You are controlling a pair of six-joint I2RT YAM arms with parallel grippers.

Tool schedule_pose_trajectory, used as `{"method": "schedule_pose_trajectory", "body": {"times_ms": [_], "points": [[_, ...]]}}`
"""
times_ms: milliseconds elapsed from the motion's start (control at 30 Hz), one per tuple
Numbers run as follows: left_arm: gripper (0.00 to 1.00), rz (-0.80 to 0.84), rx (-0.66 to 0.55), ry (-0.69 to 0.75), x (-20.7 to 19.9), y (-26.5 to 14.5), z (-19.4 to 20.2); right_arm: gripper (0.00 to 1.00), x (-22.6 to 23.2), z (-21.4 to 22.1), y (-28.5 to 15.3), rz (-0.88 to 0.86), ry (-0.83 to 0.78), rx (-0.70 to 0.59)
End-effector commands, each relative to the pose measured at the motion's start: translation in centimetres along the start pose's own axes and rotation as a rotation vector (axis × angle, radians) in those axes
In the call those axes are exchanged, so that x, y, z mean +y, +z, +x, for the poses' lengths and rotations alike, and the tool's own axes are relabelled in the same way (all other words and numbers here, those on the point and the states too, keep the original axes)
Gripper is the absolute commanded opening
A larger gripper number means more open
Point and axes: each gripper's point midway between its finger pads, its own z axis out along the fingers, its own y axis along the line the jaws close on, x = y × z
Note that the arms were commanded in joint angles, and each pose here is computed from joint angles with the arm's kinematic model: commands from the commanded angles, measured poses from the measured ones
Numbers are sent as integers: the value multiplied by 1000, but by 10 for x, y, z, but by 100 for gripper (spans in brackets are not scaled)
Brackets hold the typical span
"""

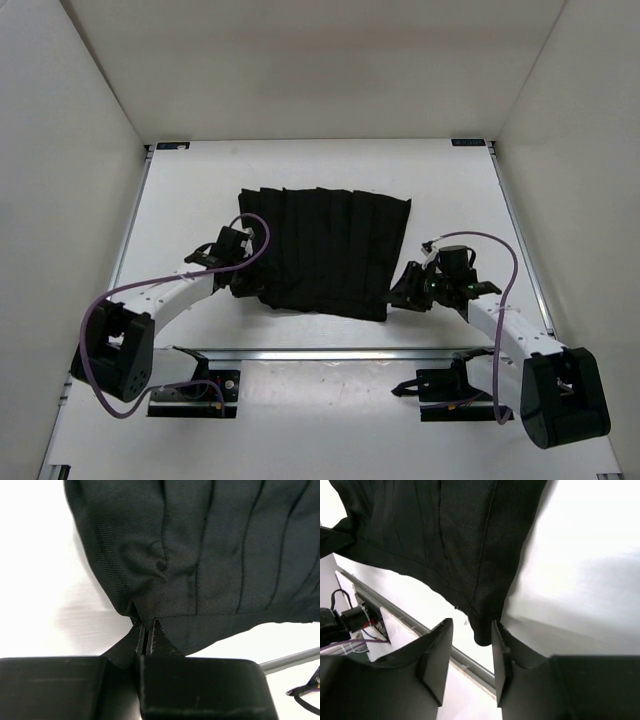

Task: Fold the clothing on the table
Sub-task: Flatten the skirt out

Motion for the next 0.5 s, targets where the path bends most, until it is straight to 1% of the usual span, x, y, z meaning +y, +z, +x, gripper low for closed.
{"method": "schedule_pose_trajectory", "body": {"times_ms": [0, 100, 133, 167, 233, 267, 333, 367, 433, 467], "points": [[0, -18, -53, -44, 5, -7, -3, 35, 17, -10, 1, -60, -19, -61], [0, -10, -48, -66, 8, -7, 7, 41, 12, 3, 6, -37, -22, -11], [0, -13, -42, -76, 10, -6, 12, 45, 14, 3, 6, -38, -38, -11], [0, -7, -34, -83, 11, -6, 17, 52, 16, 8, 8, -37, -48, 7], [0, -1, -24, -95, 12, -5, 25, 57, 15, 11, 9, -18, -55, 16], [0, -4, -21, -100, 14, -6, 29, 58, 13, 18, 9, -8, -55, 39], [0, -4, -17, -110, 18, -6, 33, 56, 10, 28, 10, 8, -49, 74], [0, -7, -10, -107, 19, -6, 35, 53, 6, 34, 11, 25, -53, 94], [0, -24, 4, -114, 26, -5, 42, 47, 3, 48, 13, 31, -56, 139], [0, -26, 4, -114, 26, -6, 42, 41, 1, 51, 13, 34, -47, 149]]}}
